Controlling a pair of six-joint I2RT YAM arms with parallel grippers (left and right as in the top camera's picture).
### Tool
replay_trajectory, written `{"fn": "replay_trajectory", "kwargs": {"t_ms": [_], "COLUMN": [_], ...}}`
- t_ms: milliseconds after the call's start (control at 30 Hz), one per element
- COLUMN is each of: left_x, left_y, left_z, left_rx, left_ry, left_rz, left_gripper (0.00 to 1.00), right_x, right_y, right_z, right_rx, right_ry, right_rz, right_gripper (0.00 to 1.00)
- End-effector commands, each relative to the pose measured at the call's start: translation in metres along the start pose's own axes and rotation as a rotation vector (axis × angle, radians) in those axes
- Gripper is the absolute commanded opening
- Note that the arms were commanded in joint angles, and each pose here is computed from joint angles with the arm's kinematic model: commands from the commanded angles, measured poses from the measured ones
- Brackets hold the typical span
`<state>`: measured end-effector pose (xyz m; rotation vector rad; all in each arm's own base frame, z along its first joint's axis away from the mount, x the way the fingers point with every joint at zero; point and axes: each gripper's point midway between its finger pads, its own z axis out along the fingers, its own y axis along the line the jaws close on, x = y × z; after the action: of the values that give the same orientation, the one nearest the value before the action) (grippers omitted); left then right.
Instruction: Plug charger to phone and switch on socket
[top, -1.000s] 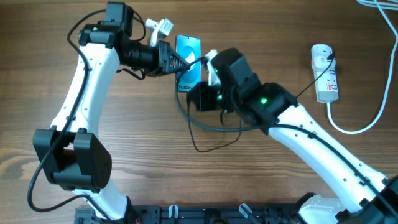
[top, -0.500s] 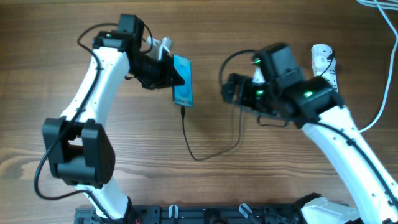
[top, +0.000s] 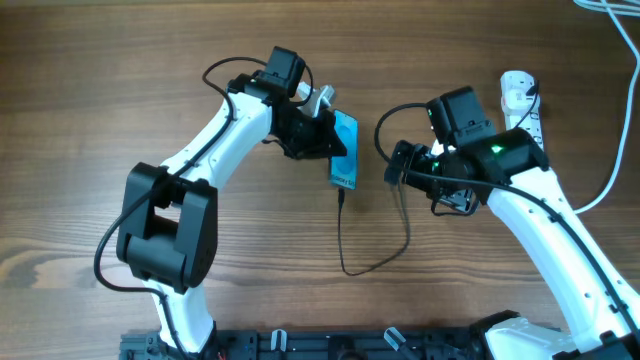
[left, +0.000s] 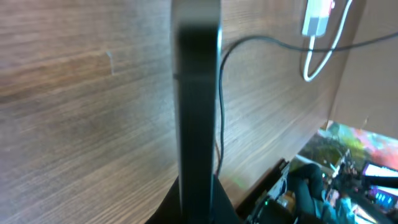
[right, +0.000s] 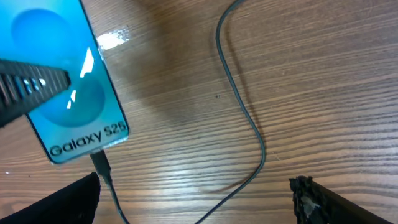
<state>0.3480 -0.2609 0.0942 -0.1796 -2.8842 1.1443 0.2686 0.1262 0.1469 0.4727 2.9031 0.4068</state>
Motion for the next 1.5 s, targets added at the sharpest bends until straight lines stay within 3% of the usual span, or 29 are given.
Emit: {"fn": "replay_trajectory", "kwargs": {"t_ms": [0, 200, 500, 967, 1467], "left_x": [-0.006, 0.005, -0.008, -0.016, -0.014], "left_y": [0.006, 0.003, 0.033, 0.045, 0.048], "left_z": [0.008, 0.039, 0.054, 0.056, 0.055], "left_rx": [-0.006, 0.050, -0.066, -0.126, -0.141], "left_ry": [-0.006, 0.077, 0.035, -0.003, 0.004], "left_rz": [-0.049, -0.034, -0.029, -0.015, -0.024], "left_gripper": [0.04, 0.04, 0.04, 0.04, 0.18], "right_x": [-0.001, -0.004, -0.007, -0.009, -0.009], "right_y": [0.002, 0.005, 0.007, 0.007, 0.007], "right_z": [0.003, 0.003, 0.003, 0.004, 0.004], "right_rx": [-0.012, -0.023, -0.030, -0.028, -0.028], "right_ry": [0.007, -0.008, -0.016, -0.025, -0.024], "right_rz": [0.028, 0.062, 0.059, 0.057, 0.058], "right_gripper": [1.00, 1.00, 1.00, 1.00, 1.00]}}
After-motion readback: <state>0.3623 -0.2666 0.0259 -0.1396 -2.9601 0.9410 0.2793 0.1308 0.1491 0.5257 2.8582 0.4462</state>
